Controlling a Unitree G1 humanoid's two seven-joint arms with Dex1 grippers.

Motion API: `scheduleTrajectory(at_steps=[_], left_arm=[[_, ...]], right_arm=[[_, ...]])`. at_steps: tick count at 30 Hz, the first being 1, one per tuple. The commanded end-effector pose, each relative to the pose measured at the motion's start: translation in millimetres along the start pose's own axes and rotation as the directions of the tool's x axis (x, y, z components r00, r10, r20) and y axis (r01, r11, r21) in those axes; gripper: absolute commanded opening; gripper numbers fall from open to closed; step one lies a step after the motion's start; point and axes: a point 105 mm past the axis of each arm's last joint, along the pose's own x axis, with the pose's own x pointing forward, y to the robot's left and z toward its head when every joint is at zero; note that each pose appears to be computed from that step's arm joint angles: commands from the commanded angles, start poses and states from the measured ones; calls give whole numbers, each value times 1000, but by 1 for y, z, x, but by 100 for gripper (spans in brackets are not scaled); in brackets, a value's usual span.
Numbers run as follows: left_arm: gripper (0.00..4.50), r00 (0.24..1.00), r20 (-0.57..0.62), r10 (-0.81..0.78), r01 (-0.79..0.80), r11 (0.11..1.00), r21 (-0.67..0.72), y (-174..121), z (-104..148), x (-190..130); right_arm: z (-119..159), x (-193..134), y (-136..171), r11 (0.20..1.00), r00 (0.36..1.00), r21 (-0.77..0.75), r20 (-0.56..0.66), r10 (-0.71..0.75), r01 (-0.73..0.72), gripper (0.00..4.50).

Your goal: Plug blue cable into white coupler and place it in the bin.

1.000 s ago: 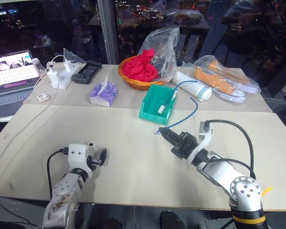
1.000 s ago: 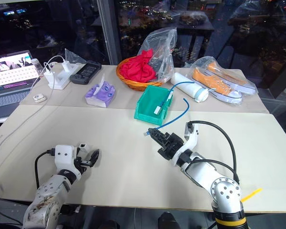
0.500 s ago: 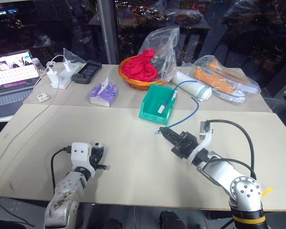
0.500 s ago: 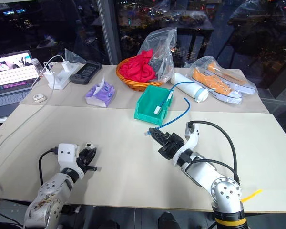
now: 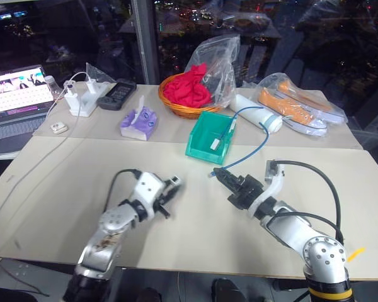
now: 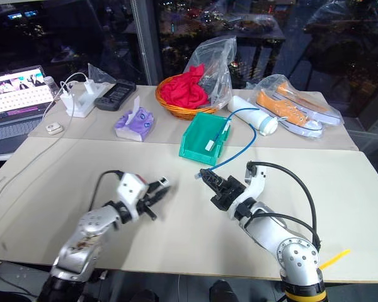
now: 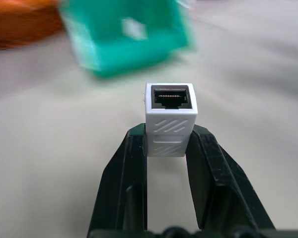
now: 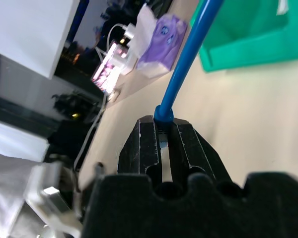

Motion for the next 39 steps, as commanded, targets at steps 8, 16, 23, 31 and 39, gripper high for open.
scheduleTrajectory(at_steps=[8,16,23,31,39], left_arm=[[63,968,31,-248,249,969,2,-53,-12,36],[63,911,53,-410,409,912,30,-82,-6,39],[63,900,53,-433,433,901,19,-89,-9,42],[63,907,49,-419,421,906,-41,-91,-13,38],[63,913,34,-407,408,908,-89,-93,-17,35]], right_arm=[[-11,-19,17,892,992,-444,-47,-116,83,0],[-26,-24,10,828,975,-539,-48,-217,158,0],[-32,-26,4,773,964,-612,-64,-257,165,0],[-29,-33,2,755,961,-632,-56,-271,176,0],[-27,-35,3,757,963,-629,-49,-264,175,0]])
